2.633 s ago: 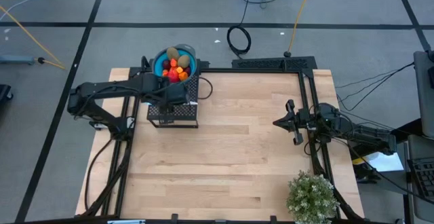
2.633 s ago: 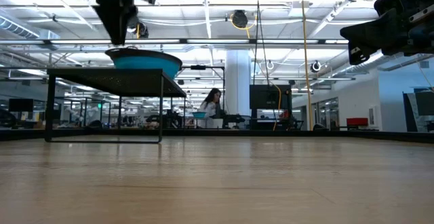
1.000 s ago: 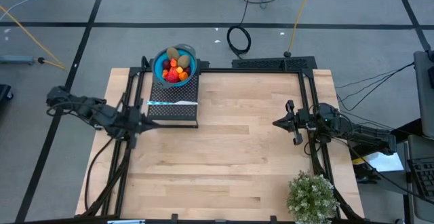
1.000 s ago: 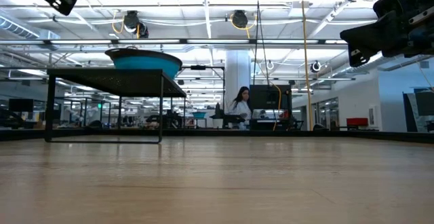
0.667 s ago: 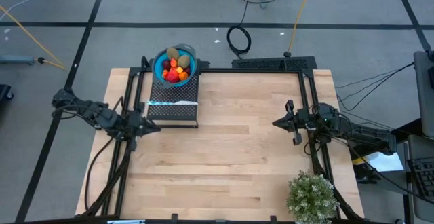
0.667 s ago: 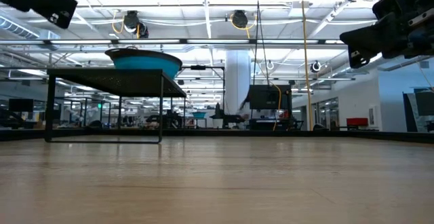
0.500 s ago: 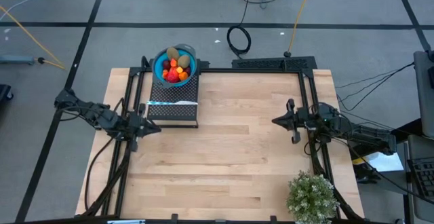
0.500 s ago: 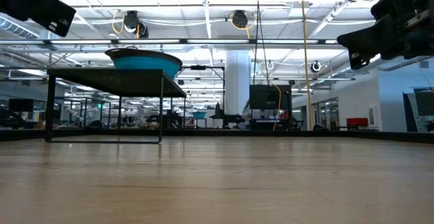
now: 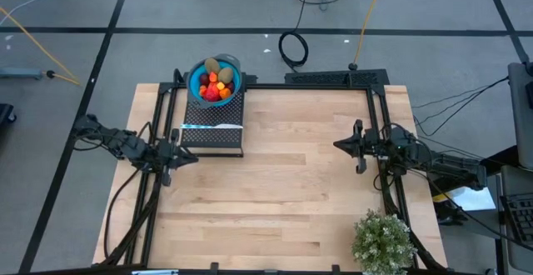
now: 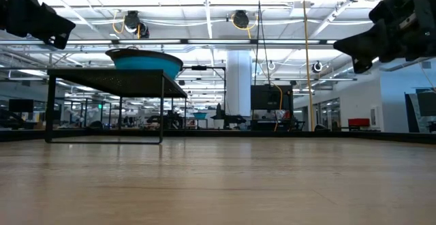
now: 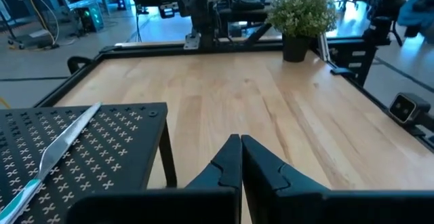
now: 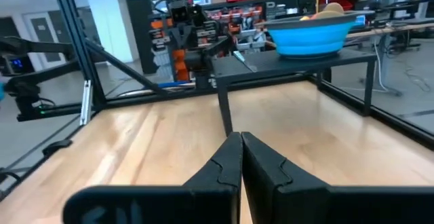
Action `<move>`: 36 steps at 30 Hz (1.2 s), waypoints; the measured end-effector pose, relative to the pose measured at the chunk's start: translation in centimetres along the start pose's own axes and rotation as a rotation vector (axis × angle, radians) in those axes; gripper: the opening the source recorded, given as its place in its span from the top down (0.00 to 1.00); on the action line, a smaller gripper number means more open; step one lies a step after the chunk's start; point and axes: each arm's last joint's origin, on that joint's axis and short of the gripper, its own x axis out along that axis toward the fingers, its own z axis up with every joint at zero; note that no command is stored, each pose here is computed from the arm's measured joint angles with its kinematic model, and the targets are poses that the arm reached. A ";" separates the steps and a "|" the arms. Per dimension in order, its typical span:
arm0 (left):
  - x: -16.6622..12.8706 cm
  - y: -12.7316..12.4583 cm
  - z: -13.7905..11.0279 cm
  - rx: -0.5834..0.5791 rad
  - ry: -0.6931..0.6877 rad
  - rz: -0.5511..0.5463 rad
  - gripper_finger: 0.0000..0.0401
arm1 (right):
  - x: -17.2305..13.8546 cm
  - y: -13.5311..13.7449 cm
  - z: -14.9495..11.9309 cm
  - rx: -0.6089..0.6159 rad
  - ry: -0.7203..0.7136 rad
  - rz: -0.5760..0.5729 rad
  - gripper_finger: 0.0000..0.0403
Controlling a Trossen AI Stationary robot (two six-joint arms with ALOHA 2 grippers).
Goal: Pick & Place Fruit
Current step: Return to Home Position
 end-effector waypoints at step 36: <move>2.2 -0.7 -3.1 0.053 -0.133 -0.027 0.99 | 0.0 0.0 -0.2 -0.024 0.025 -0.002 1.00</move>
